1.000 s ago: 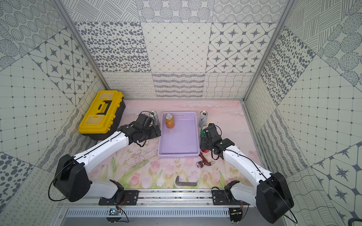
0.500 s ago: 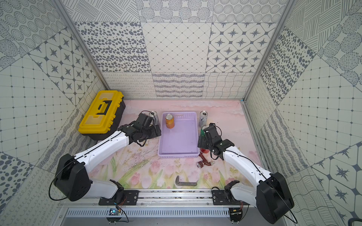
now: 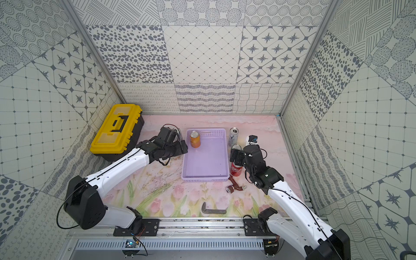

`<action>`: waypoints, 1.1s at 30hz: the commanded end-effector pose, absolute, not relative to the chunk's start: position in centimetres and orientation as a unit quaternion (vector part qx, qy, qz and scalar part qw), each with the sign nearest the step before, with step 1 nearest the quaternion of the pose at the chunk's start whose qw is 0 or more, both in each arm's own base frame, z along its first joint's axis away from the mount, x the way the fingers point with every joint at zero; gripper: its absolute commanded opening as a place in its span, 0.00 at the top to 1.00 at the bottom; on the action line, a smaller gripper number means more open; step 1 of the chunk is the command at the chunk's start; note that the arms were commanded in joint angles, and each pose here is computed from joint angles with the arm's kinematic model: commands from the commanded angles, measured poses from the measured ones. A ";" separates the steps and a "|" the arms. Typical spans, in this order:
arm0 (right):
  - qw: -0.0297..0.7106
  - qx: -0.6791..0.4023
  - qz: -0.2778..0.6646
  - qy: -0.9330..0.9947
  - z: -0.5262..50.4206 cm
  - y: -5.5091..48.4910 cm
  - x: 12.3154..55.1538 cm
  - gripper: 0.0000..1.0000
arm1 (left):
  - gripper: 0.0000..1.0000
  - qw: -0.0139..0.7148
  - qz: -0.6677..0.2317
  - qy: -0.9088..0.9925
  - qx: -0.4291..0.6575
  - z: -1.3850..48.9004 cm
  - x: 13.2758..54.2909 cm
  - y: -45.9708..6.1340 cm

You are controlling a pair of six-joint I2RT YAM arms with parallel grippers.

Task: Take out the drinks from the basket
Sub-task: Place the drink at the center of the board, then pick up the drink from the basket.

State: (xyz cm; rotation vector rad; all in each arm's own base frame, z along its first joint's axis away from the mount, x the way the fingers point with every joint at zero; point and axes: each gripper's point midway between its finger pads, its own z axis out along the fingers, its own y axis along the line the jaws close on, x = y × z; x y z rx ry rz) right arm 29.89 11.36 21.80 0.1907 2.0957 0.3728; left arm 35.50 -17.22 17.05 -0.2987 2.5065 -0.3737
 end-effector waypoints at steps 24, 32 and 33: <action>0.506 0.063 0.157 0.846 23.1 12.4 31.9 0.08 | 0.08 0.291 -0.052 0.955 -0.019 15.5 47.0 -23.4; 0.507 0.062 0.153 0.846 23.1 12.3 31.8 0.08 | 0.12 0.261 -0.063 0.962 -0.042 13.3 48.1 -22.7; 0.507 0.061 0.153 0.846 23.1 12.3 31.8 0.08 | 0.12 0.257 -0.063 0.964 -0.041 13.0 48.1 -22.7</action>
